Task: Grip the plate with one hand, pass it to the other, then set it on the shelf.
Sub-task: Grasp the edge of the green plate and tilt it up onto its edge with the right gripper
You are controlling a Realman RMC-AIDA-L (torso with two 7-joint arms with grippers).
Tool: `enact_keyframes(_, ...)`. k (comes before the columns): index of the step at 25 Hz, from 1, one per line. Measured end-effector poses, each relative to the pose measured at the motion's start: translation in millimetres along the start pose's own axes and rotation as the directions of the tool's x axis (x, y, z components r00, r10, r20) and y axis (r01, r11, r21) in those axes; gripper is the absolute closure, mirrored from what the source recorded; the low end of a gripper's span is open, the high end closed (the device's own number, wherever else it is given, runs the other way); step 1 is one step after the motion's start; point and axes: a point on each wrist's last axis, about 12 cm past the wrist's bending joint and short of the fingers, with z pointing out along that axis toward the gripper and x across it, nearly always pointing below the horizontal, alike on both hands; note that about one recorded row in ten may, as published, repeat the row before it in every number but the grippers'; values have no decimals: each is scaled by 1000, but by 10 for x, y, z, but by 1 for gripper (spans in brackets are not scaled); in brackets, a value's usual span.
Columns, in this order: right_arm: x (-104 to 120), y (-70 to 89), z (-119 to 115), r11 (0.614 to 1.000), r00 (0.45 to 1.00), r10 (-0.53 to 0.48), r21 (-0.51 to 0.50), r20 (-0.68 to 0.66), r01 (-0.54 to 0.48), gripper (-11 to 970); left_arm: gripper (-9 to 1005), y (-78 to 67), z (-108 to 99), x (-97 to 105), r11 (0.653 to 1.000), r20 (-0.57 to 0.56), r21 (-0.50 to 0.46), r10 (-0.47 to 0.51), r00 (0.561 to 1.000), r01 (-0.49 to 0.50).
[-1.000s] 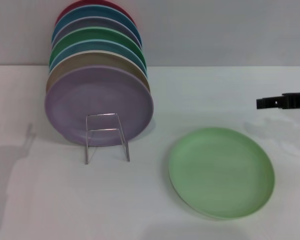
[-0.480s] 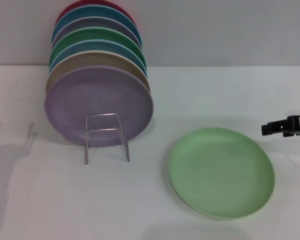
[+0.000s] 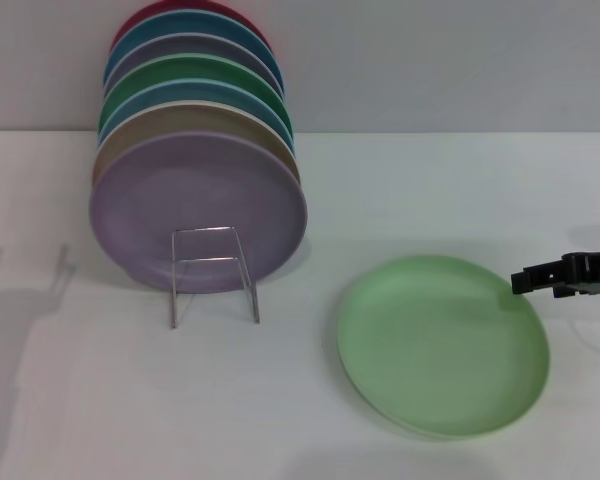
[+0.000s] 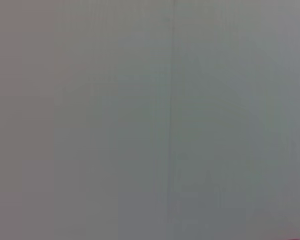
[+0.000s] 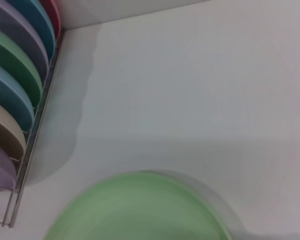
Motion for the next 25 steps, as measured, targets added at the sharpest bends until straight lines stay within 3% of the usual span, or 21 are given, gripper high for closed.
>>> enact_keyframes(25,93,-39,193,1000,995,17,1,-97,-17,285,185,28,-30,-7,1000,2,-1,8,1000,-8)
